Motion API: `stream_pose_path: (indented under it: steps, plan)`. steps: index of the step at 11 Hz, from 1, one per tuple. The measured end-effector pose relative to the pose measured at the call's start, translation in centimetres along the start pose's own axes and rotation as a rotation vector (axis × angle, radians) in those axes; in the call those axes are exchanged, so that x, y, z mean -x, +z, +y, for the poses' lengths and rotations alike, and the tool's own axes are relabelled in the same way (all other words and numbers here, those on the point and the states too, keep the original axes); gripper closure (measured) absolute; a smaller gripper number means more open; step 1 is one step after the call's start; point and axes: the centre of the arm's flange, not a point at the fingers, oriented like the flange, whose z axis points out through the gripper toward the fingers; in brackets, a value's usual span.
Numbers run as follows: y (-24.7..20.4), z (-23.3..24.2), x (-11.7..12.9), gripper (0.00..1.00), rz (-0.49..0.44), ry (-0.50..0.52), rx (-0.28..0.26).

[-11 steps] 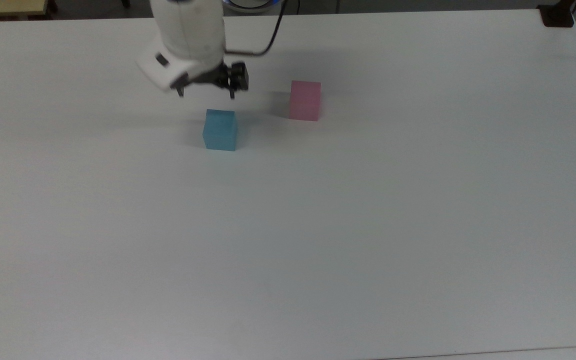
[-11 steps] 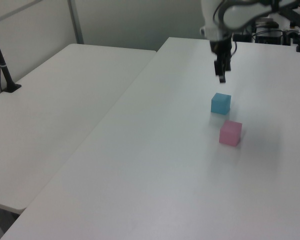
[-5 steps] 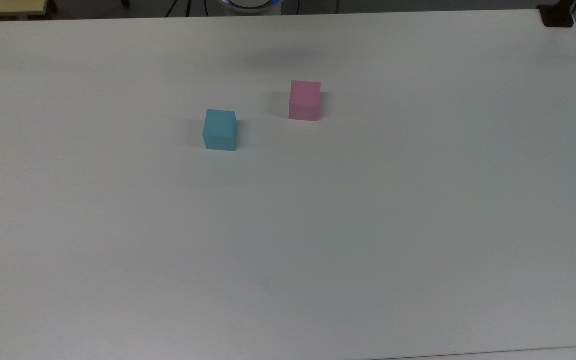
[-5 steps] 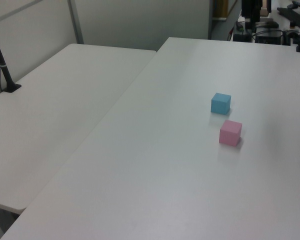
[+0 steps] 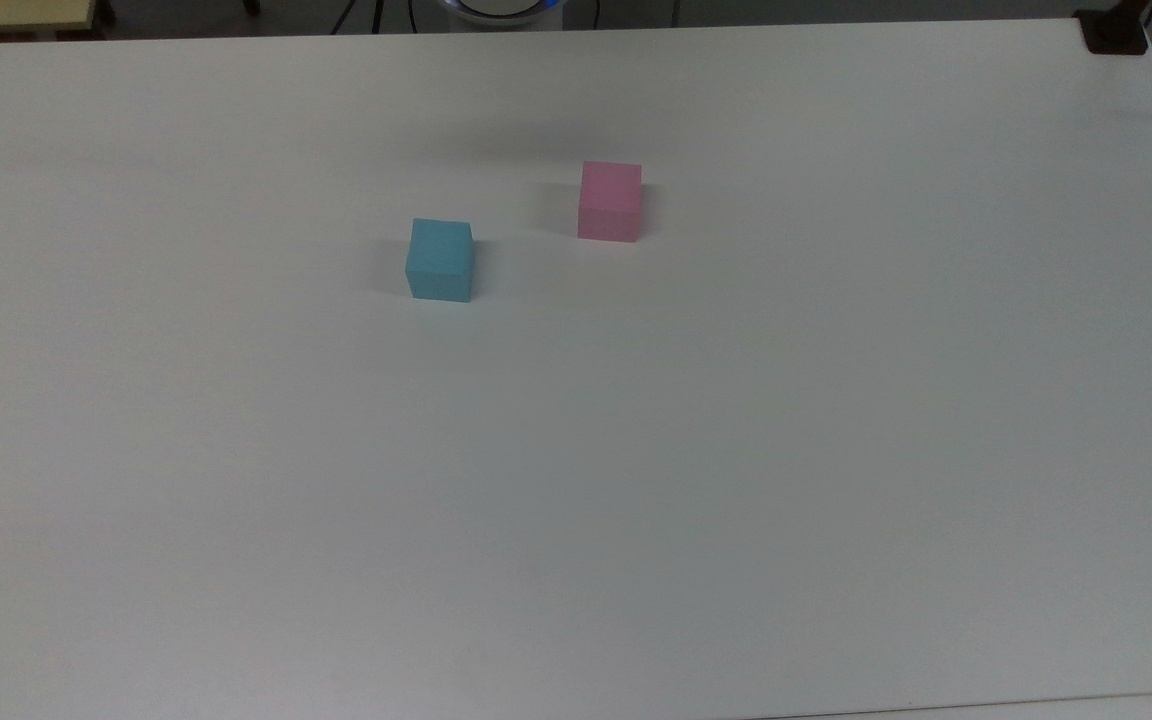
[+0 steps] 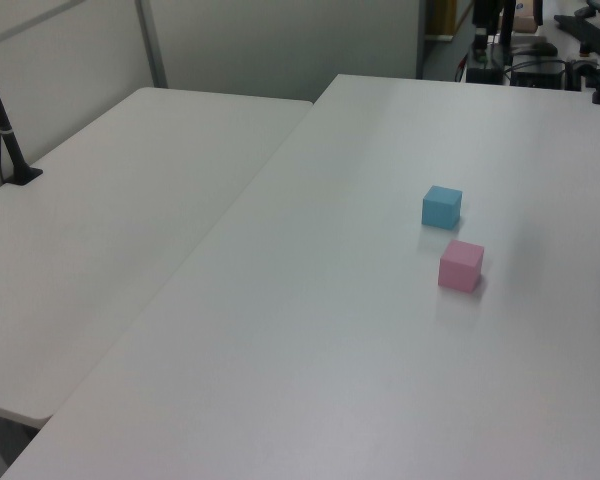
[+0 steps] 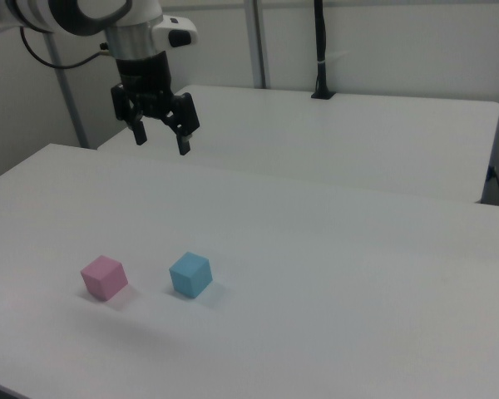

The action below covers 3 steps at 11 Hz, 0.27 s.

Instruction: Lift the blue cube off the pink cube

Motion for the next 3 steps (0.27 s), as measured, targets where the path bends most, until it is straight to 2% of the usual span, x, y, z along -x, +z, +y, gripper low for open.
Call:
stream_pose_path:
  steps: [3]
  plan:
    - [0.40,0.40,-0.95,0.00,0.034,0.001,0.009]
